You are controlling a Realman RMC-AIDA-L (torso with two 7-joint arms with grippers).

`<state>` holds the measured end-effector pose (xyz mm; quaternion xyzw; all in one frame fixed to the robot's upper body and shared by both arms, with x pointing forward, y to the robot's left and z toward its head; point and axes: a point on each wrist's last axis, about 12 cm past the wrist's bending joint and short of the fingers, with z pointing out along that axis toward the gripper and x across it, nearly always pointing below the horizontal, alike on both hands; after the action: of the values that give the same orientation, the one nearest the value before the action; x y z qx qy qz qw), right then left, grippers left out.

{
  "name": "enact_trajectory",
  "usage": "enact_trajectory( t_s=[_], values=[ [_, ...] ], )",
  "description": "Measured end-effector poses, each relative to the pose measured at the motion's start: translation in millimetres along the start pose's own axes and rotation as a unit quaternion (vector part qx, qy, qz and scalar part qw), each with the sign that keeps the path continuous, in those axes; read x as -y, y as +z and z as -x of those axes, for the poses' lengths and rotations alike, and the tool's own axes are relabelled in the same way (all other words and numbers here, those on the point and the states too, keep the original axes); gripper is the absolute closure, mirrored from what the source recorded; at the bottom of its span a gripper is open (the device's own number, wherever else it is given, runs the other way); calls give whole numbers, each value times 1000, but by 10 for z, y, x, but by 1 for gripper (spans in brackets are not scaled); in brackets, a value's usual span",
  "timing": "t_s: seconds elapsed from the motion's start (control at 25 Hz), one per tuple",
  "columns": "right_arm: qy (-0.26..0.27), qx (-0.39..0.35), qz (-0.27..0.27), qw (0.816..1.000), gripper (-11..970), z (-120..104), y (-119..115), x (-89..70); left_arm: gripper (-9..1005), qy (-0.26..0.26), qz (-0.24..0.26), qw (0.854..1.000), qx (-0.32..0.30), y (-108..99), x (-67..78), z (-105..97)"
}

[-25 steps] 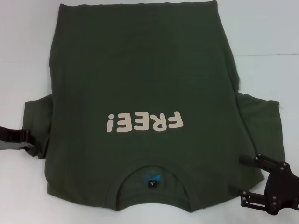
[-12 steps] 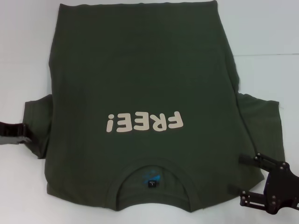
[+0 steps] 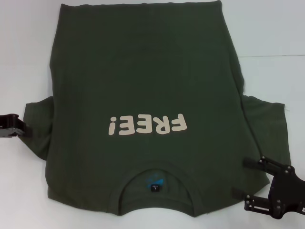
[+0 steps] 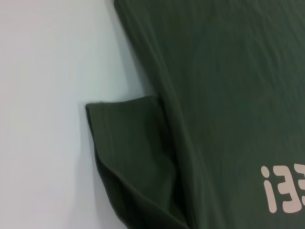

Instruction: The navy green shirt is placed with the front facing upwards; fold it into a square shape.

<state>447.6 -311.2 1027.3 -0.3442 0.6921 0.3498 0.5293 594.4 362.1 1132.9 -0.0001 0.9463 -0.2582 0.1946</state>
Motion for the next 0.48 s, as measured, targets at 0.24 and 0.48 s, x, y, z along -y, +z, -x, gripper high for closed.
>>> enact_trajectory(
  t_s=[0.24,0.48],
  values=[
    [-1,0,1,1000,75,5,5,4,939,10,6,1000,-9,23,26,10],
    [-1,0,1,1000,75,5,5,4,937,10,8,1000,-5,40,15,-3]
  ],
)
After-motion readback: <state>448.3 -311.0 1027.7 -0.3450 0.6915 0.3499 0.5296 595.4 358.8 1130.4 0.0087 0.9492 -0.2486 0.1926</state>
